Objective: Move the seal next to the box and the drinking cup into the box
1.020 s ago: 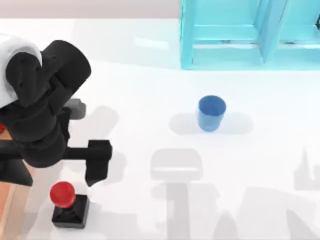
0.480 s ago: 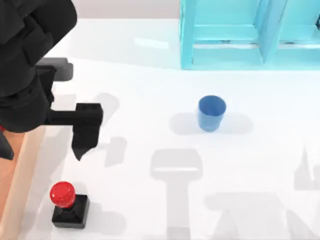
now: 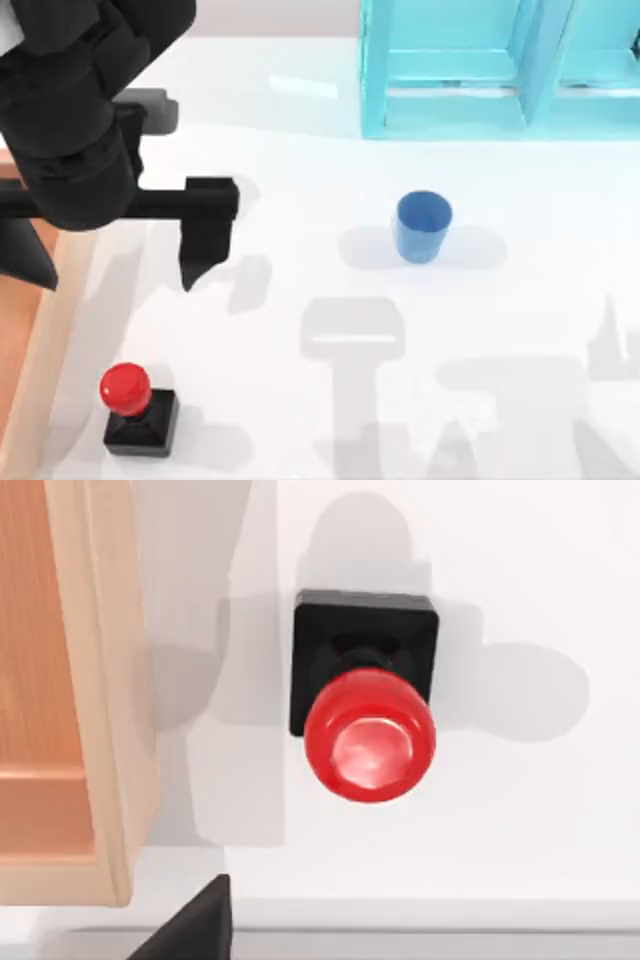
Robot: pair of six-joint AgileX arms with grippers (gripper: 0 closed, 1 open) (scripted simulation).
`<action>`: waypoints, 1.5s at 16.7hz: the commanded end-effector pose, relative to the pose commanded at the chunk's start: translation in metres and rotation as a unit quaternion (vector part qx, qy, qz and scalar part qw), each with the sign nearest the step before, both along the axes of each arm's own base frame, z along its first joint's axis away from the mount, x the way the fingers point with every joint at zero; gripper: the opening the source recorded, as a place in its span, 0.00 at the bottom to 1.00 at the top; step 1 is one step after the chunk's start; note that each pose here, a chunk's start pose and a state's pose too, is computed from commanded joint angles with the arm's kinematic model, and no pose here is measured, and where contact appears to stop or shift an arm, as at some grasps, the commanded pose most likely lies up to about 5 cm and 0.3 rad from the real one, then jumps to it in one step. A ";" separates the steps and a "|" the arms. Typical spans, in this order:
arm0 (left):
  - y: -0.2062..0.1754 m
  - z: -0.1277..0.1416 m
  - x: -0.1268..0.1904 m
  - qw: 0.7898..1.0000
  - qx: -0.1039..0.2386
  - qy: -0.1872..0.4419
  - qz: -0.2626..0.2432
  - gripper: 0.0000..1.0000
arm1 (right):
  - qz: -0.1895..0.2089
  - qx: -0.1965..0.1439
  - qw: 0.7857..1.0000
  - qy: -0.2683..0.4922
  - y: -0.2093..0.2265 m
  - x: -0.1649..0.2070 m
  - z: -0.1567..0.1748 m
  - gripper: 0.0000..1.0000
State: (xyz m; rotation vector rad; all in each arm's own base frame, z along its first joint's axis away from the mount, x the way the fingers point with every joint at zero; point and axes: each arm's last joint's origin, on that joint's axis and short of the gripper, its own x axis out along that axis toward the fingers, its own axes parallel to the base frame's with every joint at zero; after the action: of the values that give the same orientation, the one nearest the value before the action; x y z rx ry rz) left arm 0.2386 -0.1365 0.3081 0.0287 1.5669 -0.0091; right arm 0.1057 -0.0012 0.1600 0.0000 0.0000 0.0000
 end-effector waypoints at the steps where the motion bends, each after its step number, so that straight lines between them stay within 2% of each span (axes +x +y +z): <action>1: -0.010 0.000 0.010 1.000 0.002 -0.001 0.000 1.00 | 0.000 0.000 1.000 0.000 0.000 0.000 0.000 1.00; 5: -0.068 -0.008 0.063 1.000 0.010 -0.018 0.002 1.00 | 0.000 0.000 1.000 0.000 0.000 0.000 0.000 1.00; 8: -0.120 -0.028 0.099 0.999 0.008 -0.044 0.002 1.00 | 0.000 0.000 1.000 0.000 0.000 0.000 0.000 1.00; 11: -0.166 -0.055 0.121 0.997 0.001 -0.071 0.001 1.00 | 0.000 0.000 1.000 0.000 0.000 0.000 0.000 1.00; 14: -0.197 -0.082 0.130 0.996 -0.005 -0.090 0.001 1.00 | 0.000 0.000 1.000 0.000 0.000 0.000 0.000 1.00; 17: -0.211 -0.096 0.132 0.995 -0.008 -0.098 0.001 1.00 | 0.000 0.000 1.000 0.000 0.000 0.000 0.000 1.00; 22: -0.210 -0.099 0.134 0.995 -0.007 -0.096 0.003 1.00 | 0.000 0.000 1.000 0.000 0.000 0.000 0.000 1.00; 25: -0.212 -0.112 0.137 0.995 -0.008 -0.098 0.001 1.00 | 0.000 0.000 1.000 0.000 0.000 0.000 0.000 1.00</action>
State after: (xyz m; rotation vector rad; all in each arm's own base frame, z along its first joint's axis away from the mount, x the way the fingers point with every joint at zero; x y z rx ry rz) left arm 0.3759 -0.3484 0.1963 0.0140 1.3706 -0.0167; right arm 0.1057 -0.0012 0.1600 0.0000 0.0000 0.0000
